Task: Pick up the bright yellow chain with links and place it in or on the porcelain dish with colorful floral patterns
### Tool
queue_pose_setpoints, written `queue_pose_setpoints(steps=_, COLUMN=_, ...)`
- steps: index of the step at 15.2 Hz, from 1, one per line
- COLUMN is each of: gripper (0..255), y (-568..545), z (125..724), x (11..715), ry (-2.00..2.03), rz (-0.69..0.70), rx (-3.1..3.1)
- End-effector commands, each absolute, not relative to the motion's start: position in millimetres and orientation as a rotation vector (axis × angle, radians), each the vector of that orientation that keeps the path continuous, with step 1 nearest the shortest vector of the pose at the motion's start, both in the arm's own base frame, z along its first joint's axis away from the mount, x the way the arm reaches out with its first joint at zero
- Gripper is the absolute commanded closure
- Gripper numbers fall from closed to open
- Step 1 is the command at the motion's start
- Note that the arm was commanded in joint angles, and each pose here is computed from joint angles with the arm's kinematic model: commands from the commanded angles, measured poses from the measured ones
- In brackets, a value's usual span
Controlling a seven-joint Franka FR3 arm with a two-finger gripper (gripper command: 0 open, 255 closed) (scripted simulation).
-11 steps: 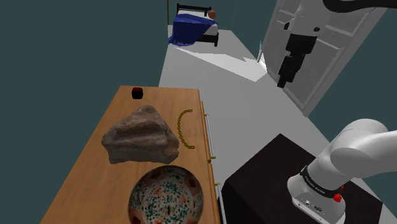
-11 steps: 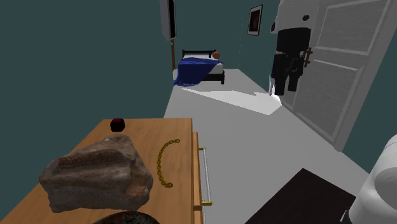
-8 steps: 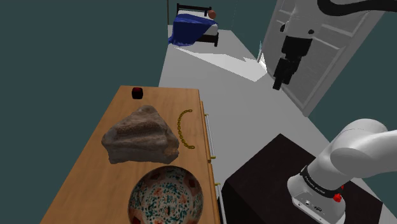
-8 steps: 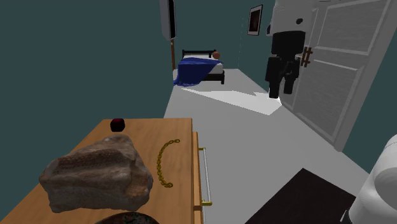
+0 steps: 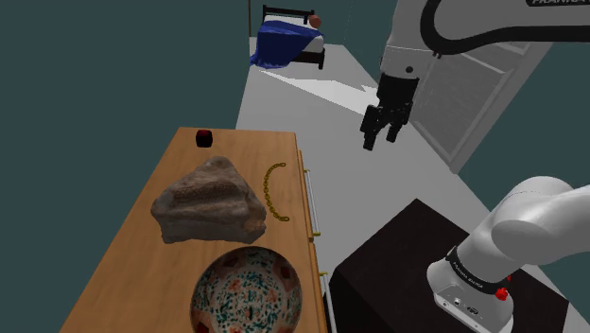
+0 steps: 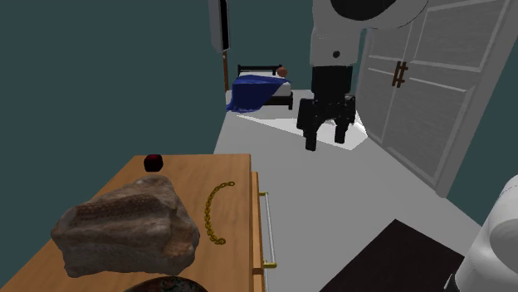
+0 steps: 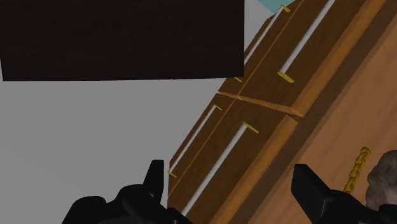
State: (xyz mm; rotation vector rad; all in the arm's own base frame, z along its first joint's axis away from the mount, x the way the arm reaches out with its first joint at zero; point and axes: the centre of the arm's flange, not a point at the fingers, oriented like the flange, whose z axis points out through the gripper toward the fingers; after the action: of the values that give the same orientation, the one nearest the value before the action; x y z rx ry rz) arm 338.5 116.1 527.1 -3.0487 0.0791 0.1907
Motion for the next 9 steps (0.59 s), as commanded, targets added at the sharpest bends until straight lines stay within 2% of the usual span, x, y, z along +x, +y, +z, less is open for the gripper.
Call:
queue_pose_setpoints(steps=1, gripper=0, y=138, z=514, x=349, ry=0.138, rz=0.188, rx=-3.048)
queue_pose_setpoints(steps=9, gripper=0, y=217, z=467, x=401, ry=0.356, rz=0.184, rx=-3.043)
